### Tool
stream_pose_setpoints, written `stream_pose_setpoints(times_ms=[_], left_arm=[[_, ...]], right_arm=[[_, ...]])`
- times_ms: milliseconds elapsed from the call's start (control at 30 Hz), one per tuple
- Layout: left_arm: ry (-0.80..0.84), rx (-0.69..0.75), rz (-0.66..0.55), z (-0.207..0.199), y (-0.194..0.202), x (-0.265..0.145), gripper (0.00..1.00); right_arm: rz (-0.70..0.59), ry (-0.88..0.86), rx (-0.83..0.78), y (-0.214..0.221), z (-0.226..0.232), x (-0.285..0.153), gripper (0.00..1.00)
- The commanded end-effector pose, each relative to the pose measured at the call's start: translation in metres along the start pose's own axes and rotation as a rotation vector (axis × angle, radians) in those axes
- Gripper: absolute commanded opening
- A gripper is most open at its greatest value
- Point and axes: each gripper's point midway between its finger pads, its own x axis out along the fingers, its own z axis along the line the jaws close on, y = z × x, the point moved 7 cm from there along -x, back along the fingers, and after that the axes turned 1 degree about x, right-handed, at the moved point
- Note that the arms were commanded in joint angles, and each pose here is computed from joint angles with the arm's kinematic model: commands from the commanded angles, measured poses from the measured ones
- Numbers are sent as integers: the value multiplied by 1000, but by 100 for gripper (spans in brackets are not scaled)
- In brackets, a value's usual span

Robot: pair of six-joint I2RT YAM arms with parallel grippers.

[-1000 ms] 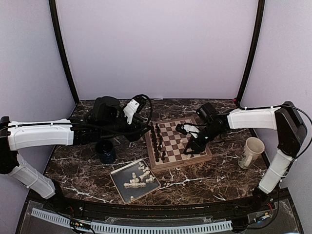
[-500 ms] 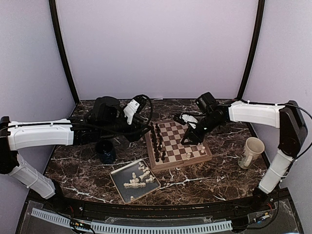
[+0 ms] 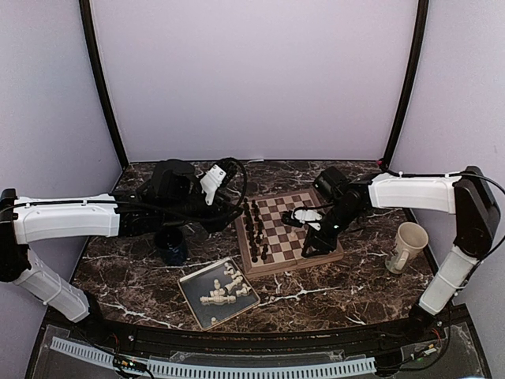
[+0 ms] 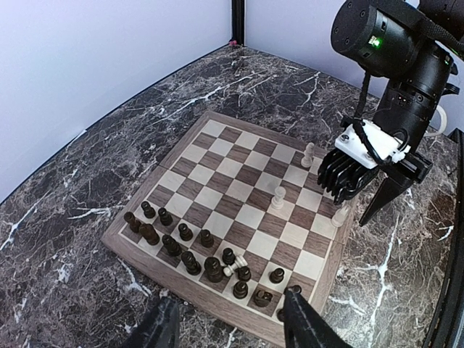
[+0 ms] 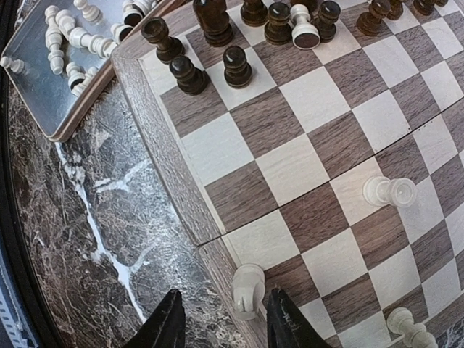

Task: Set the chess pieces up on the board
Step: Pick up the knight from the chessboard, then place the knight on b1.

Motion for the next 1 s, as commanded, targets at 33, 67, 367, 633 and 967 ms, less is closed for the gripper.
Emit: stream_pose_setpoints(times_ms=[33,67,367,633,967], left_arm=[[0,7,-7,-1,1,-4,51],[1,7,-7,-1,1,-3,51],[15,3,-1,-2,2,2,51],[20,0,2,-3,4,5,51],[40,-7,7,-5,6,9,51]], right_arm=[[38,19,-9,4,-2,11,32],[36,20,-9,3,-3,11,29],[28,51,-12,-1,-6,9,4],[0,182,68,6,-31,-22,2],[-25,249,193,22,-54,-33,2]])
